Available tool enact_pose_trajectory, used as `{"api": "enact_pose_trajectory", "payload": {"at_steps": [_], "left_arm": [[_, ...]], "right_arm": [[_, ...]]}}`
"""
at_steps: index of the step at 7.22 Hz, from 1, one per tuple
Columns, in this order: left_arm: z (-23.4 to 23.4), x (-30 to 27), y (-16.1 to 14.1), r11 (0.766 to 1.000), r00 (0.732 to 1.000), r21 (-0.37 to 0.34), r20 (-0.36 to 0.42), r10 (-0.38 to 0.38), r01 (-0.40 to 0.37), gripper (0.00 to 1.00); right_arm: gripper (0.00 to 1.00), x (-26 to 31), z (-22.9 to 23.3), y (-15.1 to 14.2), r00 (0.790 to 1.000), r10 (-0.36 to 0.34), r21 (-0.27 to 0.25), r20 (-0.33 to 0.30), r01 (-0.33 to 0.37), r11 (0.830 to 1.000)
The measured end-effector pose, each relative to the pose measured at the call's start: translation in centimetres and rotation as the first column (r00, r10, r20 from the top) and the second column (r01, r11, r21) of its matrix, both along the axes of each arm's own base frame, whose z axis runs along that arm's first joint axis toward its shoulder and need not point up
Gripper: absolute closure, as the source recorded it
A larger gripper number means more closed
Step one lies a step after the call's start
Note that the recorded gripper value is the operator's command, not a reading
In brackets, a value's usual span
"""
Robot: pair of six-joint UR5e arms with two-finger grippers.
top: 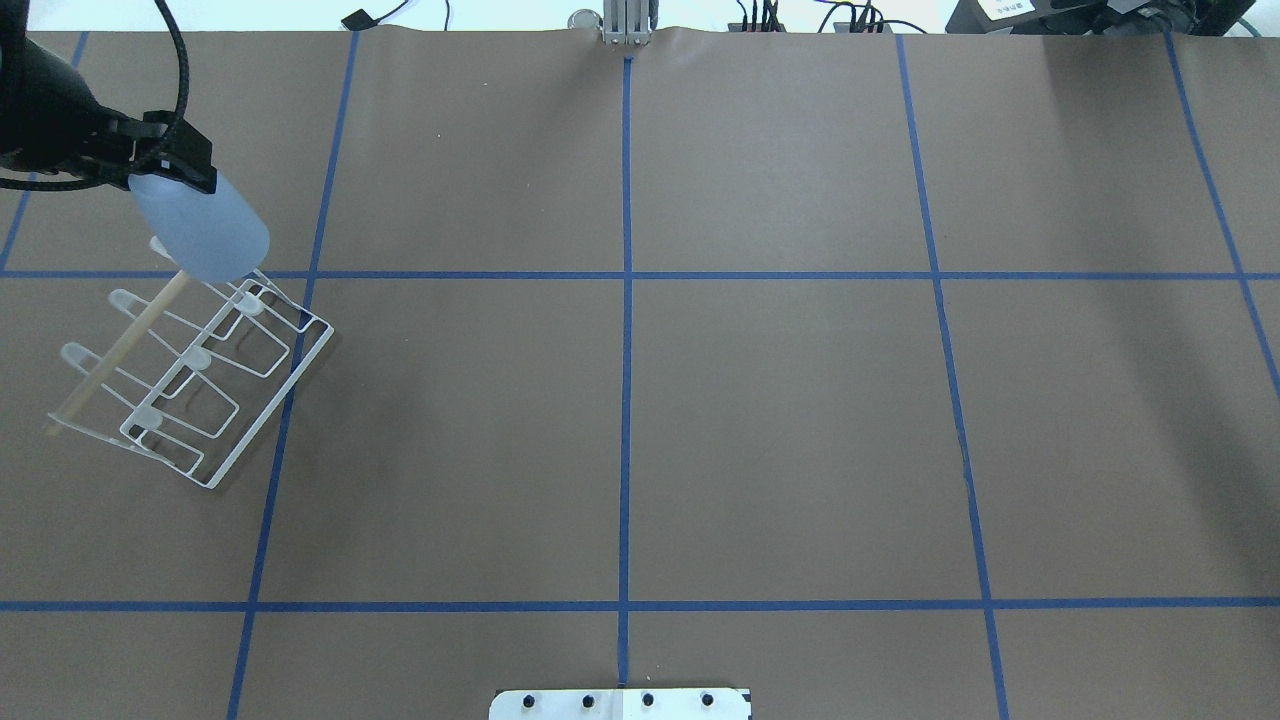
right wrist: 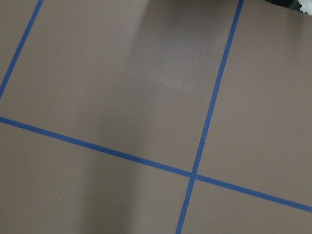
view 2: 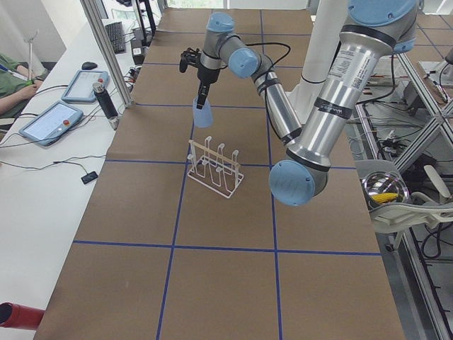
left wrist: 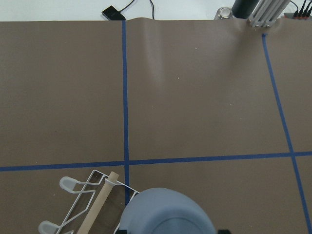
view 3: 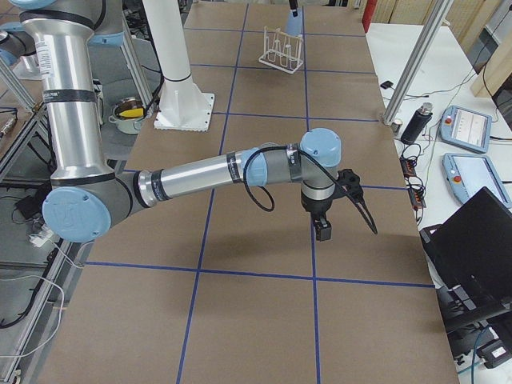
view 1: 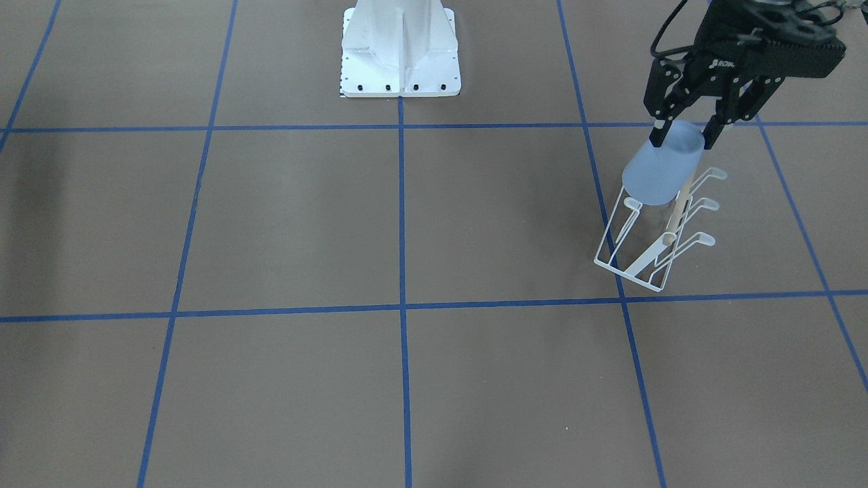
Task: Hang cup on cup holder
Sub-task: 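Carry the cup with the left gripper over the wire rack's pegs, then lower the cup onto a wooden peg and open the left gripper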
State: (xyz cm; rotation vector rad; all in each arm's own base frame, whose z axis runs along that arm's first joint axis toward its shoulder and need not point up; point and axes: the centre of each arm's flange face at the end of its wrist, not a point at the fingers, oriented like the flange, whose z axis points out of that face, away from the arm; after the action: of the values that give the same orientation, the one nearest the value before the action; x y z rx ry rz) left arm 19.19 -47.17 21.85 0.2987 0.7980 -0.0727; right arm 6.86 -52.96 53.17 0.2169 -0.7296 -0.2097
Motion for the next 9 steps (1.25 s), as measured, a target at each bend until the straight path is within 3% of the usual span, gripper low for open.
{"api": "enact_pose_trajectory", "payload": {"at_steps": [9], "left_arm": [[4.5, 5.1, -1.7, 0.996, 0.997, -0.073, 0.051, 0.061, -0.058, 1.00]], "right_arm": [[0.00, 0.0, 0.3, 0.4, 1.000, -0.005, -0.013, 0.005, 0.005, 1.000]]}}
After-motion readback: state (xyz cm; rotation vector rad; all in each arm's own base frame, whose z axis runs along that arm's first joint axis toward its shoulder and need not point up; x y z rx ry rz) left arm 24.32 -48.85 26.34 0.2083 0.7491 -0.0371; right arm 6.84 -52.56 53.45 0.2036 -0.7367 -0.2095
